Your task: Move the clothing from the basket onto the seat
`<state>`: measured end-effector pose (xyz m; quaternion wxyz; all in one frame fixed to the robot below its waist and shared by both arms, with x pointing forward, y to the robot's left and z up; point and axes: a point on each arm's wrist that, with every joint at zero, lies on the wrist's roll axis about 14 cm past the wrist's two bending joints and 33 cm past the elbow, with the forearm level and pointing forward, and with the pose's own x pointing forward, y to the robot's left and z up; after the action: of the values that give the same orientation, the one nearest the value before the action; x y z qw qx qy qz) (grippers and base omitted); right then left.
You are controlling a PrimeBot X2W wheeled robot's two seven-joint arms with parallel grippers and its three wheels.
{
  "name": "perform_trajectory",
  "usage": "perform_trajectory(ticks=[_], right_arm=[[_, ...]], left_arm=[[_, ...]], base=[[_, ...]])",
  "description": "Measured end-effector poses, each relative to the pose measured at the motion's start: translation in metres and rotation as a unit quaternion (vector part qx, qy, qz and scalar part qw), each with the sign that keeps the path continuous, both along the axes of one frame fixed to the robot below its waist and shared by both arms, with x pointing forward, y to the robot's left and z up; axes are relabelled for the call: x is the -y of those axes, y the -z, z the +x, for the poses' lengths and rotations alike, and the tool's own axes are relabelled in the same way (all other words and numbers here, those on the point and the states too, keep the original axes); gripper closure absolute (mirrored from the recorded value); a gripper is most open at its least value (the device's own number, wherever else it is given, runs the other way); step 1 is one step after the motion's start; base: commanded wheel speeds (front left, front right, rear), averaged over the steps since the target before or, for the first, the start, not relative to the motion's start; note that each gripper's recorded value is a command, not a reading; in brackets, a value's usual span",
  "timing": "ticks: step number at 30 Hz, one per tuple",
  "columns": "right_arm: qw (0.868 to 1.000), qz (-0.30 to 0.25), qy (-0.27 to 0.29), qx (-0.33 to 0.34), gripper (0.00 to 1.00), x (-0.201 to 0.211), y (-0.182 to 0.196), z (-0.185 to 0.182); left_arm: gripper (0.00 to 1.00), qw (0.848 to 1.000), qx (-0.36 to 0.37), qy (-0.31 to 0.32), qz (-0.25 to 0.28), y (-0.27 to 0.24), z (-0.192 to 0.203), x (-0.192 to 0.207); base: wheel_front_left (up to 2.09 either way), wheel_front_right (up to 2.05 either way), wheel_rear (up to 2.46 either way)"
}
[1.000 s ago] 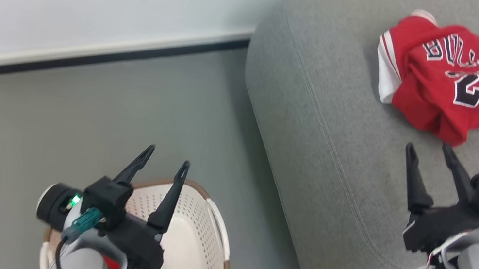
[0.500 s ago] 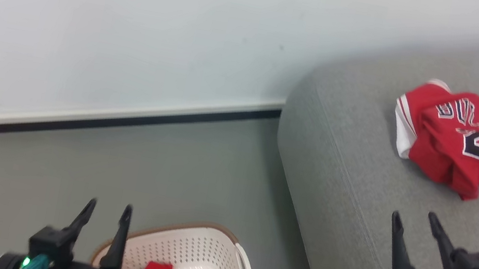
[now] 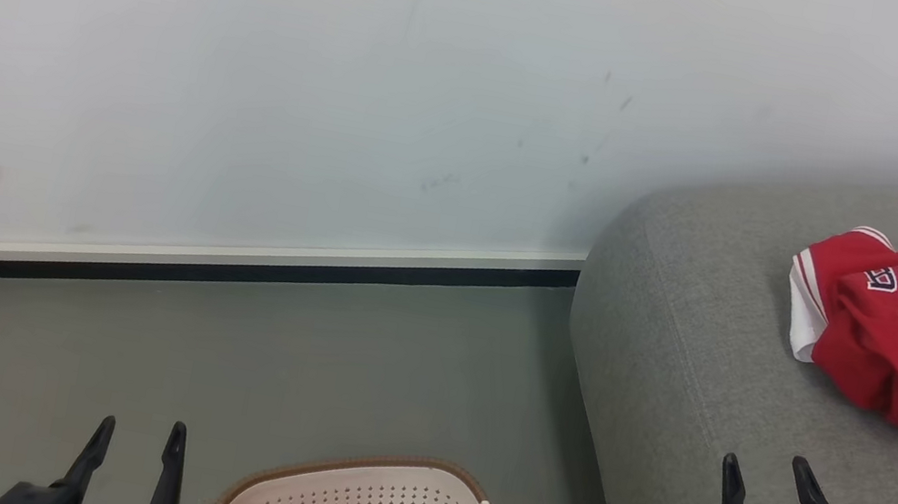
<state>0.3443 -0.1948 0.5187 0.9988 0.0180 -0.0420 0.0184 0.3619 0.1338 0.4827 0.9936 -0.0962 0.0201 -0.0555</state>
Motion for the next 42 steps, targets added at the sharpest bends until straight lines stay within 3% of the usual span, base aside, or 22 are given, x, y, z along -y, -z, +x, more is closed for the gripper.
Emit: perform_trajectory(ticks=[42], right_arm=[[1.0,0.019,0.006,0.004,0.0,-0.007,0.0,-0.01]], left_arm=[[0.0,0.999,0.004,-0.034,0.029,0.003,-0.02,-0.021]], base=[[0.0,0.0,0.0]])
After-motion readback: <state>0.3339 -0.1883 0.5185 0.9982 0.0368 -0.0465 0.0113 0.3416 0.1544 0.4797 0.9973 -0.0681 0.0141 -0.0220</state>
